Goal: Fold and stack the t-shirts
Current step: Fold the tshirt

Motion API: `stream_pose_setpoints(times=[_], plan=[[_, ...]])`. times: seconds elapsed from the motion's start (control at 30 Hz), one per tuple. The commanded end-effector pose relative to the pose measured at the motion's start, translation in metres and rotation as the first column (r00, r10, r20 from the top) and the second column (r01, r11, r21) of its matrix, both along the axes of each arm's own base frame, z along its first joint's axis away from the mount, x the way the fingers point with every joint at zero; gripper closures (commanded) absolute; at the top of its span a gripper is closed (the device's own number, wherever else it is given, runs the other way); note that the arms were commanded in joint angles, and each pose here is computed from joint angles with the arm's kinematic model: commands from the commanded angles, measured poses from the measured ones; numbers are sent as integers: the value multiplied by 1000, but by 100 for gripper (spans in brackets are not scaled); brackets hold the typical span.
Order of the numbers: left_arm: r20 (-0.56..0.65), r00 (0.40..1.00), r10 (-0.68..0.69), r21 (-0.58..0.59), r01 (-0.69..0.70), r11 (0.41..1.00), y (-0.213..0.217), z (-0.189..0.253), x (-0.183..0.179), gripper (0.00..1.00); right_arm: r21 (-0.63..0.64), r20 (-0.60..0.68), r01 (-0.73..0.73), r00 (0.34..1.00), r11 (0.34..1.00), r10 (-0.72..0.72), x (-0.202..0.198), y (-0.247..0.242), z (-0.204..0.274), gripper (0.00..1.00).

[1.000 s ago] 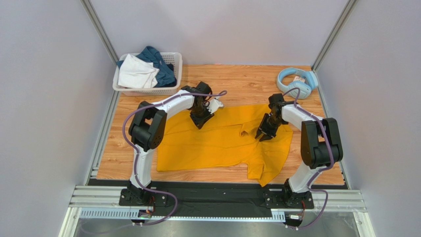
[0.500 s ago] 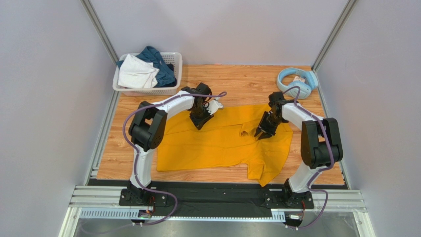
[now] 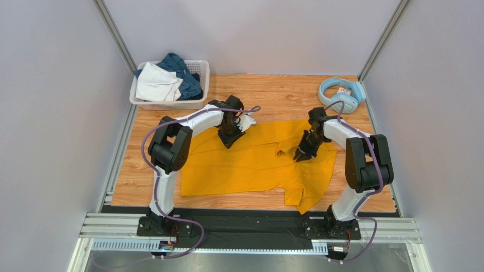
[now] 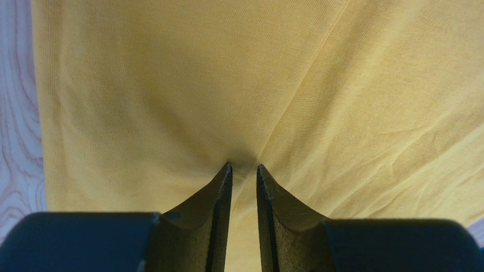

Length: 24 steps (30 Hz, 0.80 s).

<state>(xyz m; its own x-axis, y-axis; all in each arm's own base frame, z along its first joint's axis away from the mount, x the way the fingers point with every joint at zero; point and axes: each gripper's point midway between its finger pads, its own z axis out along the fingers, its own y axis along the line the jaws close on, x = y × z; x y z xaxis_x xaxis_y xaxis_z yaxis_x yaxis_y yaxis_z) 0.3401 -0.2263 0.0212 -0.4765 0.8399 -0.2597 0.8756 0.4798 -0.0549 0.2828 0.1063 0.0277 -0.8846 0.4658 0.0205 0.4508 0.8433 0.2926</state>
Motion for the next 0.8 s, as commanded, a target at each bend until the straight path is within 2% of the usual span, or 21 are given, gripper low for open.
stream_pose_setpoints(times=[0.0, 0.1, 0.33, 0.6, 0.77], plan=[[40, 999, -14, -19, 15, 1000, 1, 11, 8, 71, -14, 7, 0, 1000, 1000, 0, -3, -2, 2, 77], [35, 999, -10, -16, 10, 1000, 3, 8, 9, 71, -15, -1, -1, 1000, 1000, 1, -6, -3, 0, 80], [21, 1000, 4, -23, -4, 1000, 4, 4, 10, 71, -62, 25, -4, 1000, 998, 6, -6, -13, 14, 94], [15, 1000, 1, -25, -1, 1000, 4, 2, 10, 72, -98, 65, 19, 998, 995, -13, -11, -28, 38, 94], [16, 1000, 0, -26, 1, 1000, 3, 2, 11, 72, -120, 22, 22, 1000, 992, -19, -27, -36, 31, 94]])
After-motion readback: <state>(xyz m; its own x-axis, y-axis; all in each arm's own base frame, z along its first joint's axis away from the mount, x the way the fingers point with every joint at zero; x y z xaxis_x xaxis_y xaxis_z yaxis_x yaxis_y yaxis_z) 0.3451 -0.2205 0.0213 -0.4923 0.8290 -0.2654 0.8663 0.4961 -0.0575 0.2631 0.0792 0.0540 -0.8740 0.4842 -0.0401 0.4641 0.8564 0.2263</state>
